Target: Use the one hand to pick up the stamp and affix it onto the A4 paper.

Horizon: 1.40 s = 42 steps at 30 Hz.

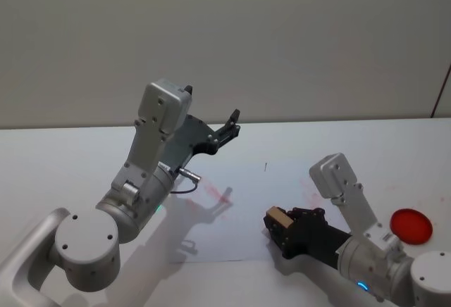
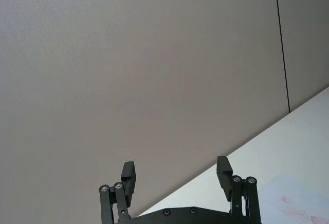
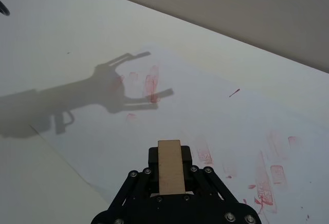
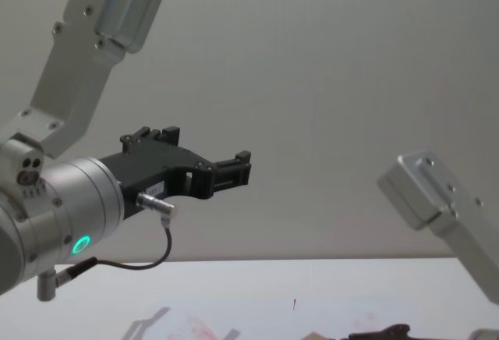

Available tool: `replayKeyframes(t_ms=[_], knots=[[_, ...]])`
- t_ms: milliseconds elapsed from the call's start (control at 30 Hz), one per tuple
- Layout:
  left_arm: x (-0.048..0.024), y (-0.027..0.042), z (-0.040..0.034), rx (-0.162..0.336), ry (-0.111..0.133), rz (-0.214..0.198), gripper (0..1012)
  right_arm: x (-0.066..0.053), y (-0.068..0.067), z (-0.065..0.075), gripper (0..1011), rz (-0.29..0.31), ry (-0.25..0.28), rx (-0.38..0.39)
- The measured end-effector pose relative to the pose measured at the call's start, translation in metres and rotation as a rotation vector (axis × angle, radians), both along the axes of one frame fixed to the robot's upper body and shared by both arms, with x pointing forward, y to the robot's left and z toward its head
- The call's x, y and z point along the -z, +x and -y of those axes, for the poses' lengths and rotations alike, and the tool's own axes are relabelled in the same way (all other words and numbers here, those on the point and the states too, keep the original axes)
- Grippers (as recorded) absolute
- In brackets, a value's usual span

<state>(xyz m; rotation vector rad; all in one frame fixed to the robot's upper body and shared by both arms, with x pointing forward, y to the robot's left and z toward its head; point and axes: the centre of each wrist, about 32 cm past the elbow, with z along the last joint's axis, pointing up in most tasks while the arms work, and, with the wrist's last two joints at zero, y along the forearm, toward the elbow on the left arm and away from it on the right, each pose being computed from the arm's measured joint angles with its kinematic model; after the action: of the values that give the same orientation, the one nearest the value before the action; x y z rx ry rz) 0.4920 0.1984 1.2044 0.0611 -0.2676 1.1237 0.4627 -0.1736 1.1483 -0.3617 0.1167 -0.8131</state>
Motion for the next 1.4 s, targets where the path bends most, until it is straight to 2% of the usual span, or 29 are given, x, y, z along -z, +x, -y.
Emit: replayKeyframes(t_ms=[533, 1067, 1167, 1400], knots=[[0.0000, 0.0000, 0.0000, 0.000, 0.000, 0.000, 1001, 0.011, 0.000, -0.002, 219, -0.045, -0.007, 0.019], [0.0000, 0.0000, 0.0000, 0.000, 0.000, 0.000, 1001, 0.014, 0.002, -0.004, 219, -0.047, 0.003, 0.031], [0.0000, 0.0000, 0.0000, 0.000, 0.000, 0.000, 1001, 0.010, 0.003, -0.004, 219, -0.032, 0.018, 0.039], [0.0000, 0.0000, 0.0000, 0.000, 0.000, 0.000, 1001, -0.012, 0.006, -0.002, 219, 0.044, 0.090, 0.059]])
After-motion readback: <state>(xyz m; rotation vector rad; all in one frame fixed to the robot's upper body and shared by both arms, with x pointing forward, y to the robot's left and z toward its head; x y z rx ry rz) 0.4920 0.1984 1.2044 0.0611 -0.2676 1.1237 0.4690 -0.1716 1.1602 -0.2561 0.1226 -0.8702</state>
